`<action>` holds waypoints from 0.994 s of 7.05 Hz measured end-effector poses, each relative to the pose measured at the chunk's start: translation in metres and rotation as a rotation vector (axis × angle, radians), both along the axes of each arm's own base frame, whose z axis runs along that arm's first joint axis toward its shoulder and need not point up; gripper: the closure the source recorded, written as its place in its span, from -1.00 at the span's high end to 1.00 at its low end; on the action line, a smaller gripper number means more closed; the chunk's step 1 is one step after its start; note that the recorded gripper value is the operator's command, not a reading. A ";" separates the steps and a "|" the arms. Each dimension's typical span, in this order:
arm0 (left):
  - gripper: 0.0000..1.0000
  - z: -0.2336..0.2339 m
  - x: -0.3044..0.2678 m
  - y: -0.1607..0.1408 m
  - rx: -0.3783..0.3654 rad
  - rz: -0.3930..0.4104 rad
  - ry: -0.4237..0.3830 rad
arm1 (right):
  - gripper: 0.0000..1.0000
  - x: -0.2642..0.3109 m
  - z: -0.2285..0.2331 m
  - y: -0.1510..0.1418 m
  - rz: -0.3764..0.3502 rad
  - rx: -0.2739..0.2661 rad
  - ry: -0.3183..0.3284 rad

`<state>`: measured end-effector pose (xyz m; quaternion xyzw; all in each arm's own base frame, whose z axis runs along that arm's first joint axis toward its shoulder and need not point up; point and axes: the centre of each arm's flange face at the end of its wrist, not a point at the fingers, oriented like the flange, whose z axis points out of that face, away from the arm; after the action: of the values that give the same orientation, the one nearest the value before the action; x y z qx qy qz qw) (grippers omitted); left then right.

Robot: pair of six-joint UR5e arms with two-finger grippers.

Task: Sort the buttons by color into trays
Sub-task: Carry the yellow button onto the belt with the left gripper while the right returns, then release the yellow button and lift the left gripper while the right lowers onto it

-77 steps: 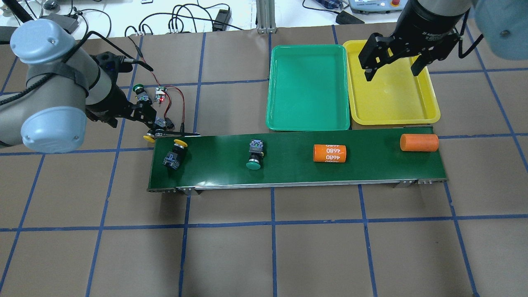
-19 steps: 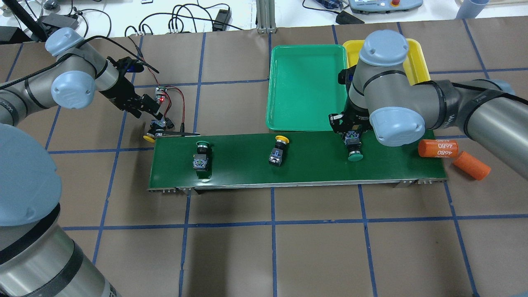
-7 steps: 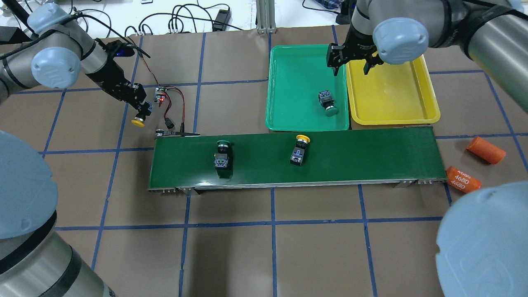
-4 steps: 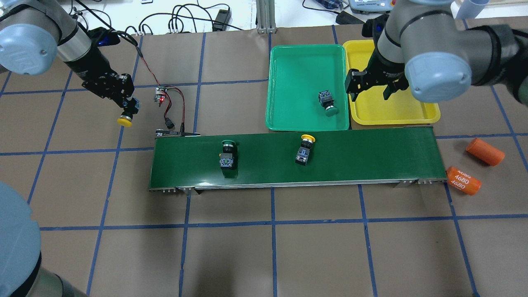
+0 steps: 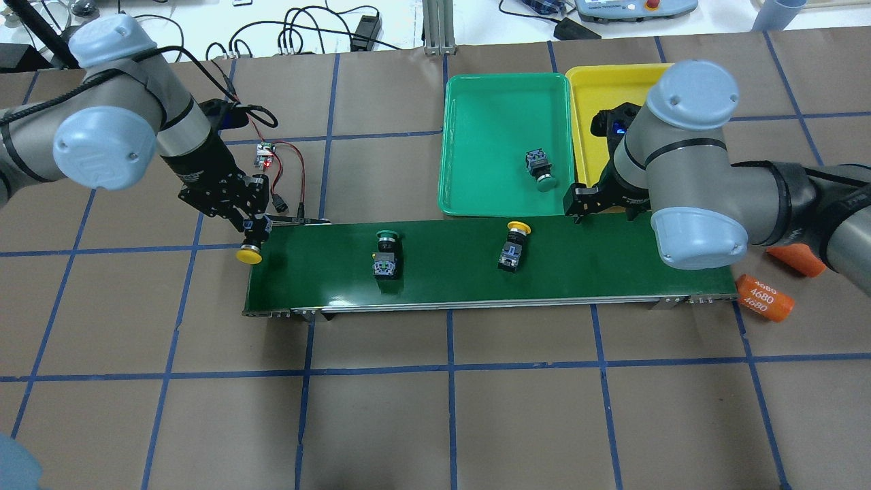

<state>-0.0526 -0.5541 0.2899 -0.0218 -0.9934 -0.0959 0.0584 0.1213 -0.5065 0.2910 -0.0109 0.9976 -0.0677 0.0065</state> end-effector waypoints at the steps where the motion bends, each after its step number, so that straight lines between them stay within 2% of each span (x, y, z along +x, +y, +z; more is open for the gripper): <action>1: -1.00 -0.010 -0.003 0.004 -0.017 0.009 -0.017 | 0.91 0.001 0.027 -0.004 -0.005 -0.021 -0.010; 2: -1.00 -0.015 -0.002 0.006 -0.027 0.007 -0.044 | 0.86 0.002 0.044 -0.003 -0.005 0.010 -0.018; 3: 0.24 -0.017 0.000 0.007 -0.030 0.001 -0.072 | 0.88 0.002 0.036 -0.001 -0.002 0.051 -0.021; 4: 0.64 -0.019 0.000 0.008 -0.030 -0.001 -0.082 | 1.00 0.002 0.015 0.000 0.001 0.067 -0.017; 5: 0.92 -0.021 -0.002 0.009 -0.027 0.001 -0.076 | 1.00 0.000 0.005 0.000 0.001 0.050 -0.013; 6: 1.00 -0.020 -0.006 0.010 -0.029 0.008 -0.053 | 0.96 -0.001 0.013 0.000 0.001 0.033 -0.014; 7: 1.00 -0.016 -0.009 0.011 -0.034 0.016 -0.026 | 0.94 -0.001 0.019 0.001 0.004 0.050 -0.016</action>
<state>-0.0614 -0.5428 0.2737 -0.0135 -0.9958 -0.0786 0.0457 0.1206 -0.5059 0.3103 -0.0122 0.9989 -0.0428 0.0148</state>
